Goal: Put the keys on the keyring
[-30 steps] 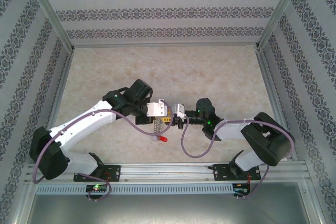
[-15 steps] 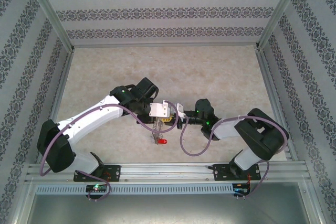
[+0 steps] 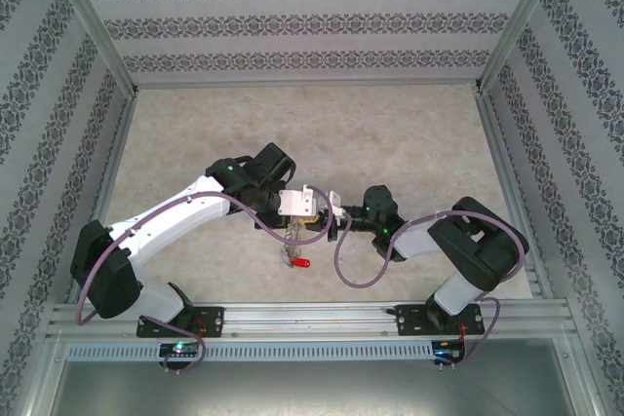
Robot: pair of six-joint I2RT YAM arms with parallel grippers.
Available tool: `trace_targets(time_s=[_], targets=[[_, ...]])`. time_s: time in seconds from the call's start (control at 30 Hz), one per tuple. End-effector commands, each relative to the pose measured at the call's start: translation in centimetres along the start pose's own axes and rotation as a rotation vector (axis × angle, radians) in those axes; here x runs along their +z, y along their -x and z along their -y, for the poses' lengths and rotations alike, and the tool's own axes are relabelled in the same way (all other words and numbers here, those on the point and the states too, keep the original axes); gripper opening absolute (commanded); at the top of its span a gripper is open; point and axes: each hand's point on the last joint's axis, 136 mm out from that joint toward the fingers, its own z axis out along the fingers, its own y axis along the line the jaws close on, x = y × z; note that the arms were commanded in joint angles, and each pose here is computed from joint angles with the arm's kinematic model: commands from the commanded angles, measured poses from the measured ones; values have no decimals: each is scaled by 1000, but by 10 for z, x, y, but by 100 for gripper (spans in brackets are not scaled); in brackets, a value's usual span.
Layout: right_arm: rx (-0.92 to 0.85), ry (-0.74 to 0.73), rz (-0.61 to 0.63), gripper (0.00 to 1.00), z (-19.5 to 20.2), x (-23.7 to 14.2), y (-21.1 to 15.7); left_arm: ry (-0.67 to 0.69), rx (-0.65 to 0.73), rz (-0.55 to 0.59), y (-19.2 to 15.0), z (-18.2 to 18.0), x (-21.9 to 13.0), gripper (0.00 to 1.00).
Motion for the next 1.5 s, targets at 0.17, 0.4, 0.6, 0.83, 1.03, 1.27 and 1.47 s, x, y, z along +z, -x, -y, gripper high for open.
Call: trace_targets(time_s=[0.17,0.4,0.6,0.83,1.03,1.27,1.47], targets=[[-2,-9,27,0,-1,3,4,13,-23,119,18,-2,-6,5],[-24,-63,51,0,7,-2,6,57,-121,194,10,-5,-4,21],[-27,-62,47,0,6,-3,5,175,-218,346,1,-11,-17,28],[-29,-47,50,0,4,-2,5,395,-271,616,7,-23,-43,39],[-27,-38,52,0,3,-3,5,391,-202,676,14,-18,-43,39],[-25,-35,53,0,4,-2,6,300,-180,664,18,-10,-25,37],[-24,-34,53,0,2,-3,6,281,-192,617,9,-8,-13,37]])
